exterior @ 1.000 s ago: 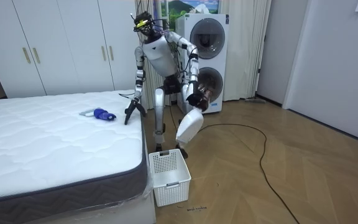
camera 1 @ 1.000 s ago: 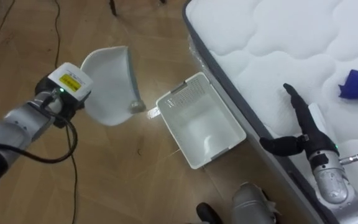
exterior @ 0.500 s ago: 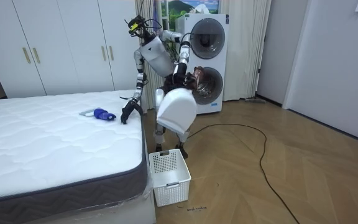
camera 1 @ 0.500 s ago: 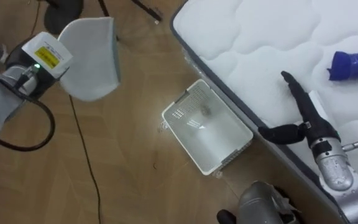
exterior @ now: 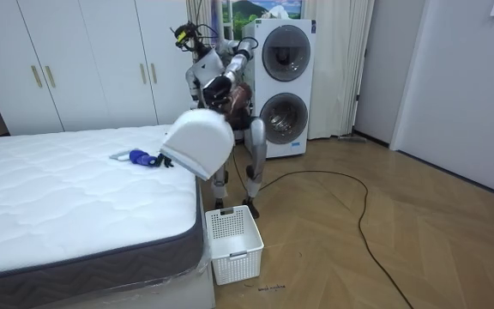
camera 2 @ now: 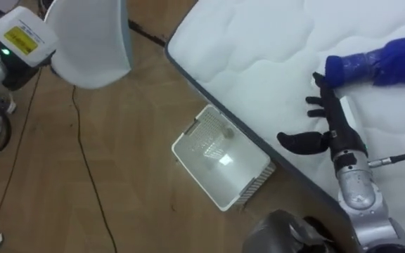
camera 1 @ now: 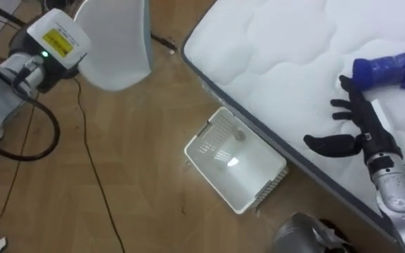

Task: Clean bed

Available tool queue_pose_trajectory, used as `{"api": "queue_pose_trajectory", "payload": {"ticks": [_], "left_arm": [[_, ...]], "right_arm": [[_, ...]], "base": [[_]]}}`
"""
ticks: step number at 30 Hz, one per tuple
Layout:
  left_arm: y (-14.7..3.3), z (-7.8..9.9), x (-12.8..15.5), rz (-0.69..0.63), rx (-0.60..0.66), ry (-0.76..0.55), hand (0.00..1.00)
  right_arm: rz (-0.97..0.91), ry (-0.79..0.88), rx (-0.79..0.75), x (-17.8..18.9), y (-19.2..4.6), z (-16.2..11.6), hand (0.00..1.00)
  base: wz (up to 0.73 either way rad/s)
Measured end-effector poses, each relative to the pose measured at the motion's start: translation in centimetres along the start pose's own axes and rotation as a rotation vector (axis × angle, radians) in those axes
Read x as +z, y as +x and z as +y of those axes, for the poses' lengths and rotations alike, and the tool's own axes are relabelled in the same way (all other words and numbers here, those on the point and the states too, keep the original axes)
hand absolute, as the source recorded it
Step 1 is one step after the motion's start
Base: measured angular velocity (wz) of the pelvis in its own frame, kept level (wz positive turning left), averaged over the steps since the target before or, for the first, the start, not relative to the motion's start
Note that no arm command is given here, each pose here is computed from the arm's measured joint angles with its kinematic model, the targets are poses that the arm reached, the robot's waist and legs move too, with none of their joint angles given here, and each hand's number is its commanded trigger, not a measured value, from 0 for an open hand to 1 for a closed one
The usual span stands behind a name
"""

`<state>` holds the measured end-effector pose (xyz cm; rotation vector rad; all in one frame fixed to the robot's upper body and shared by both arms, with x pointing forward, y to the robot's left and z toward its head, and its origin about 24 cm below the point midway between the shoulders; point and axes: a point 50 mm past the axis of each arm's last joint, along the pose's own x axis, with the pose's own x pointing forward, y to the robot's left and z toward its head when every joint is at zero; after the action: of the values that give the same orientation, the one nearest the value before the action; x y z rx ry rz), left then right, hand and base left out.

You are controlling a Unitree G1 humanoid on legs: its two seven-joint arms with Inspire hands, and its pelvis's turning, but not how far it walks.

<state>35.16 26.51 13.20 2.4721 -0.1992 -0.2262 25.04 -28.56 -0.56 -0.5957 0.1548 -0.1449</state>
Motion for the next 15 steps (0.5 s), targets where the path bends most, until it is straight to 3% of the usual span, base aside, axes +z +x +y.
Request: {"api": "queue_pose_trajectory", "payload": {"ticks": [2,6,8,15], "left_arm": [[-0.3,-0.4,0.4,0.003,0.011,-0.042,1.0],[-1.9,-2.8,3.4,0.04,0.032,-0.337,1.0],[-2.5,-3.5,4.8,0.056,0.045,-0.451,1.0],[-3.9,-1.1,8.0,-0.023,0.189,-0.708,1.0]], "right_arm": [[0.008,0.005,0.006,-0.2,-0.2,0.3,0.0],[0.068,0.013,0.069,-1.6,-1.5,2.1,0.0],[0.12,0.028,0.074,-2.7,-2.4,2.8,0.0],[0.313,0.054,-0.037,-6.3,-5.7,2.5,0.0]], "base": [[-1.08],[-0.96],[-0.43],[-0.03]]}}
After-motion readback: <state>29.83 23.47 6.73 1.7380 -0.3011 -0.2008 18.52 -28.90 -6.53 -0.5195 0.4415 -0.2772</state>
